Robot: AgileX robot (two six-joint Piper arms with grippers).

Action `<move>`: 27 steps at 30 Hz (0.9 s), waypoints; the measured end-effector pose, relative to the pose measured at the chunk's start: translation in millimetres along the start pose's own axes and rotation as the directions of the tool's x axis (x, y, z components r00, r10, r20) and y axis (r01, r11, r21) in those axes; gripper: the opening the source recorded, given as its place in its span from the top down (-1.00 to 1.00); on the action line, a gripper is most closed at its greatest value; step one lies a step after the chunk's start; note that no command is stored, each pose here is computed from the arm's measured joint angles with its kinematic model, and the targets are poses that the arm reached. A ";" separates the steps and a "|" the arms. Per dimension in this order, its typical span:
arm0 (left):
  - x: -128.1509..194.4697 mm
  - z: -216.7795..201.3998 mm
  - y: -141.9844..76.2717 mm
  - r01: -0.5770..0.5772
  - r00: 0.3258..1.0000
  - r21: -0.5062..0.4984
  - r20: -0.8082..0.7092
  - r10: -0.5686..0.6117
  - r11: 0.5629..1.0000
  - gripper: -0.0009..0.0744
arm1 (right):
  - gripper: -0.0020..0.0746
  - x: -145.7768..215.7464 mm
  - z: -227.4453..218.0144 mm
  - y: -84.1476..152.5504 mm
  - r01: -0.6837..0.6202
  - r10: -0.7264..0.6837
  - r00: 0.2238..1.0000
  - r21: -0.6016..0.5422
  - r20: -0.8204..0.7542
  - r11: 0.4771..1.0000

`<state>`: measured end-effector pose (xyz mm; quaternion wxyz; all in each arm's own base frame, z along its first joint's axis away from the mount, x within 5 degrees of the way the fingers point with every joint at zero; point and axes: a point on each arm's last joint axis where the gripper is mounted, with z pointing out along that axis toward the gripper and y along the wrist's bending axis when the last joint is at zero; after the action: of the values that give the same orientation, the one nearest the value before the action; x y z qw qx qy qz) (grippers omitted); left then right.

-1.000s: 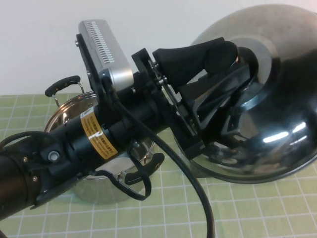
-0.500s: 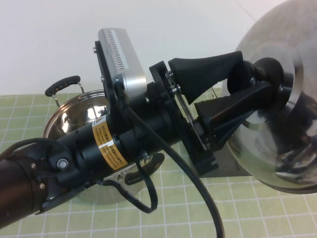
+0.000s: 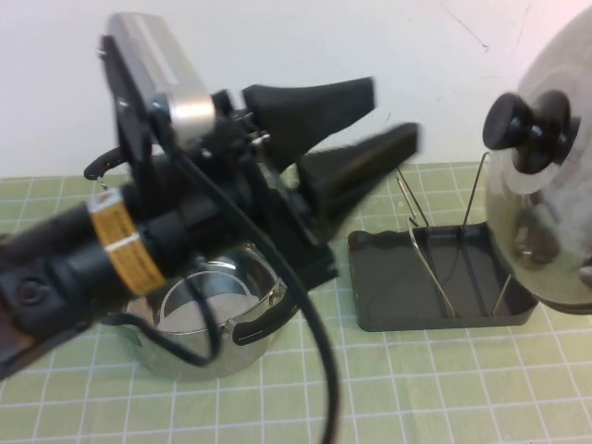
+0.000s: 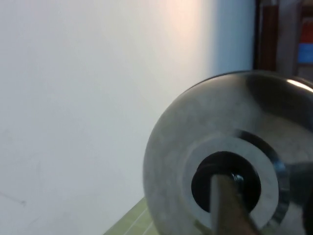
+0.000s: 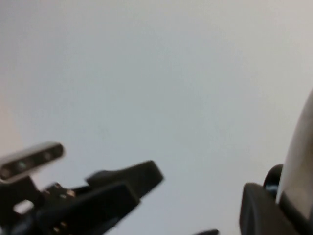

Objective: Put pot lid on rack
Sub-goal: Place the pot lid on the pot rack

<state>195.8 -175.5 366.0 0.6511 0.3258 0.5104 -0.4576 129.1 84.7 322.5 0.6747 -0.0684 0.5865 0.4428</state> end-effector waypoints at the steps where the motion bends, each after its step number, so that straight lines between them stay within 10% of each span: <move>1: -2.9 -4.7 1.1 -0.011 0.999 -0.025 -0.033 0.010 1.000 0.15 | 0.76 0.6 2.8 -2.0 0.029 -0.028 0.999 0.026 -0.030 0.999; 7: -15.2 -31.6 -3.8 -0.171 0.959 -0.104 -0.246 0.141 0.980 0.89 | 0.76 -0.8 38.6 -10.5 0.237 -0.220 0.952 0.056 -0.212 0.970; 27: 9.7 -108.3 -29.7 -0.235 0.899 -0.345 -0.433 0.068 0.908 0.97 | 0.76 59.1 117.7 -70.4 0.323 -0.235 0.818 0.081 -0.525 0.943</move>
<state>129.1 -92.5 329.1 0.6149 0.3184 0.6887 -0.2148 258.2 145.2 277.6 0.5570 -0.2113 0.7617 0.2546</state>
